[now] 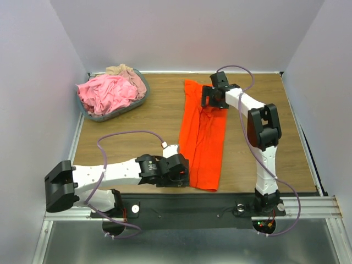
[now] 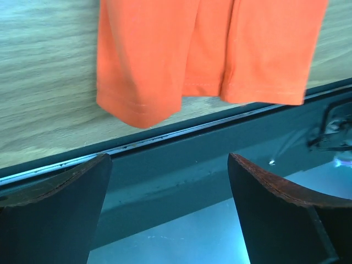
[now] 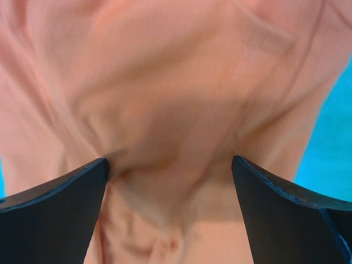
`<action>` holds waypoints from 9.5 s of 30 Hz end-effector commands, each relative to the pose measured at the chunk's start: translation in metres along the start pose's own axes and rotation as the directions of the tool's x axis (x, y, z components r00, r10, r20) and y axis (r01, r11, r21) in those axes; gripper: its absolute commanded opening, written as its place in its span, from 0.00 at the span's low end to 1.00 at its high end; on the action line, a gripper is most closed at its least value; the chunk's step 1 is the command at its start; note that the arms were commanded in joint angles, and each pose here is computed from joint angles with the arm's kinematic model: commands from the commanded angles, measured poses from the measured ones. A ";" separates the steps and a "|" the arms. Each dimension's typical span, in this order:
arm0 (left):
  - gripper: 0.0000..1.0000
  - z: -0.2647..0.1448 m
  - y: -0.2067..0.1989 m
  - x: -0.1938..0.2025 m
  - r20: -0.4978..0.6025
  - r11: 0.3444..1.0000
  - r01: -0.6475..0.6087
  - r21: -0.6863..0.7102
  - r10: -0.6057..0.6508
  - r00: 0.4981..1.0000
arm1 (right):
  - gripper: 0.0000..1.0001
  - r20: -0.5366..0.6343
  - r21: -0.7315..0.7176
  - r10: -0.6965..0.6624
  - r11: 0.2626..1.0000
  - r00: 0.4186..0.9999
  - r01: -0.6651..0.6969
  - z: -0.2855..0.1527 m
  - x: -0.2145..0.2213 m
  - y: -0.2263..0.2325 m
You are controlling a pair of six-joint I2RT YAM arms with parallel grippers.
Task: Fold and stack the t-shirts
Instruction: Fold the tshirt
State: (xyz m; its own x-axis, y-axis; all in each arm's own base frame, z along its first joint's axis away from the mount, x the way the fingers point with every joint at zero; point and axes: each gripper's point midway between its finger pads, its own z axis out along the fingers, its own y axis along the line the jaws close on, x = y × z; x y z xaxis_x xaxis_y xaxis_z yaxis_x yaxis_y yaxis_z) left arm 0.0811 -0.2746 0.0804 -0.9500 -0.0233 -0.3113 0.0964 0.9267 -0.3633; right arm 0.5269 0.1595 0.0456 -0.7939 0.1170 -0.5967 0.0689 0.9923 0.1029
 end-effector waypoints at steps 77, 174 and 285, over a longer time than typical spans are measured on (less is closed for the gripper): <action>0.00 0.048 0.058 0.021 0.015 0.992 0.128 -0.020 -0.128 0.992 | 0.91 -0.458 -0.151 0.175 0.951 0.872 -0.270 -0.270 0.356 -0.025; 0.98 0.024 0.040 -0.218 0.412 0.980 0.142 0.142 -0.188 0.892 | 1.00 -0.115 -0.504 0.140 0.845 0.983 -0.179 -0.186 0.130 0.065; 0.00 0.055 -0.004 -0.101 0.210 0.954 0.096 0.286 -0.160 0.965 | 0.00 -0.175 -0.325 0.173 0.919 0.969 -0.223 -0.209 0.233 -0.025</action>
State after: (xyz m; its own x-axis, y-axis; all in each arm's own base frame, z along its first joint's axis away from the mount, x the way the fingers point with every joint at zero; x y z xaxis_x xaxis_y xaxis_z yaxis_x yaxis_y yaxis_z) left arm 0.2245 -0.2917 0.0432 -0.8781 -0.2520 -0.4067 0.0567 0.7893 -0.6114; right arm 0.2248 0.1501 0.0465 -0.8705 0.2983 -0.3915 0.1066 0.8908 0.4416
